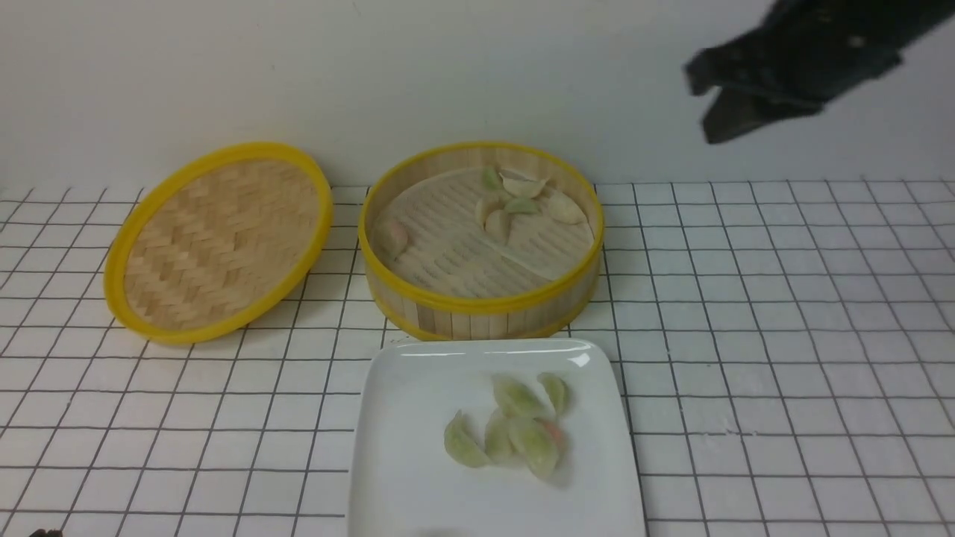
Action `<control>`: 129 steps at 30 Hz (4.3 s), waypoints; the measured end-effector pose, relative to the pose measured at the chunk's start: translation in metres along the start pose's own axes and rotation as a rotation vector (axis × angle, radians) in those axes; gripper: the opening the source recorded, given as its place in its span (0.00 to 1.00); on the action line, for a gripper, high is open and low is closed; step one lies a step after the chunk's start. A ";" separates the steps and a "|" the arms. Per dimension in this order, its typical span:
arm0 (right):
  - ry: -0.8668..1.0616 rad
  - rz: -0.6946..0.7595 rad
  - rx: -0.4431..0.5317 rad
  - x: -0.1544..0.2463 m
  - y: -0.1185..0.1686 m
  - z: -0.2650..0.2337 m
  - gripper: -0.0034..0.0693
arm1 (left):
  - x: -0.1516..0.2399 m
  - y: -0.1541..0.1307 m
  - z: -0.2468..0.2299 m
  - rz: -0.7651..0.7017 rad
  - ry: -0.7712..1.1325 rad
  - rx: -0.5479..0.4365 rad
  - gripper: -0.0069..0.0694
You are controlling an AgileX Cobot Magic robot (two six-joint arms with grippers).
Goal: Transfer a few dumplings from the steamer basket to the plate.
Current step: Use the right arm to grab a dumpling from inside the steamer, then use the right arm to put the dumpling into the plate
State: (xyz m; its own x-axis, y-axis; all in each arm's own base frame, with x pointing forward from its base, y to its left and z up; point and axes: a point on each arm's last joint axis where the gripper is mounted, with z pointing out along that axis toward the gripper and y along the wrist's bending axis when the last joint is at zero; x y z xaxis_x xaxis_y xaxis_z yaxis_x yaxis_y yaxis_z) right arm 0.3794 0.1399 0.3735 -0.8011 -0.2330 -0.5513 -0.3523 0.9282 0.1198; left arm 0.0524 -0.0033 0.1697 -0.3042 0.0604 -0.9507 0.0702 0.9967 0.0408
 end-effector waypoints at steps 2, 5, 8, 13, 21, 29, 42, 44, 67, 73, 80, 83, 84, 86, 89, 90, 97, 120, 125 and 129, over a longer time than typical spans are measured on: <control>-0.016 -0.040 0.003 -0.021 0.017 0.029 0.03 | 0.000 0.000 0.000 0.000 0.000 0.000 0.08; -0.034 -0.102 -0.001 -0.040 0.039 0.071 0.03 | 0.000 0.000 0.000 0.000 0.000 0.000 0.08; -0.062 -0.158 0.042 -0.051 0.050 0.107 0.04 | 0.000 0.000 0.000 0.000 0.000 0.000 0.08; -0.058 -0.127 0.087 -0.051 0.047 0.171 0.08 | 0.000 0.000 0.000 0.000 0.000 0.000 0.08; -0.001 -0.177 0.175 -0.036 0.031 0.222 0.35 | 0.000 0.000 0.000 0.000 0.000 0.000 0.08; 0.008 -0.171 0.231 -0.034 0.011 0.234 0.59 | 0.000 0.000 0.000 0.000 0.000 0.000 0.08; 0.004 -0.170 0.220 -0.034 0.012 0.236 0.61 | 0.000 0.000 0.000 0.000 0.000 0.000 0.08; 0.004 -0.180 0.224 -0.034 0.015 0.236 0.61 | 0.000 0.000 0.000 0.000 0.000 0.000 0.08; 0.007 -0.262 0.296 -0.029 0.028 0.244 0.61 | 0.000 0.000 0.000 0.000 0.000 0.000 0.08; 0.007 -0.266 0.288 -0.026 0.027 0.252 0.61 | 0.000 0.000 0.000 0.000 0.000 0.000 0.08; 0.028 -0.252 0.268 -0.020 0.023 0.265 0.61 | 0.000 0.000 0.000 0.000 0.000 0.000 0.08; 0.026 -0.264 0.267 -0.020 0.023 0.267 0.60 | 0.000 0.000 0.000 0.000 0.000 0.000 0.08; 0.028 -0.264 0.267 -0.019 0.023 0.268 0.59 | 0.000 0.000 0.000 0.000 0.000 0.000 0.08; 0.024 -0.270 0.264 -0.020 0.024 0.268 0.53 | 0.000 0.000 0.000 0.000 0.000 0.000 0.08; 0.027 -0.274 0.278 -0.019 0.020 0.270 0.39 | 0.000 0.000 0.000 0.000 0.000 0.000 0.08; 0.028 -0.275 0.283 -0.019 0.019 0.269 0.32 | 0.000 0.000 0.000 0.000 0.000 0.000 0.08; 0.019 -0.247 0.263 -0.027 0.022 0.251 0.27 | 0.000 0.000 0.000 0.000 0.000 0.000 0.08; 0.359 -0.325 -0.177 0.061 0.159 0.165 0.27 | 0.000 0.000 0.000 0.000 0.000 0.000 0.08; 0.414 -0.304 -0.197 0.073 0.162 0.188 0.33 | 0.000 0.000 0.000 0.000 0.000 0.000 0.08; 0.416 -0.283 -0.201 0.074 0.163 0.188 0.51 | 0.000 0.000 0.000 0.000 0.001 0.000 0.08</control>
State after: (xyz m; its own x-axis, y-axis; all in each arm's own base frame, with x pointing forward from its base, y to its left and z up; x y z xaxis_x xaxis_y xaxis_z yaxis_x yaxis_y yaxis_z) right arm 0.3541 0.3282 0.1973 -0.7714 -0.5985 -0.2162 -0.6347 0.7485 0.1921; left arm 0.0524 -0.0033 0.1697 -0.3050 0.0604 -0.9504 0.0703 0.9967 0.0408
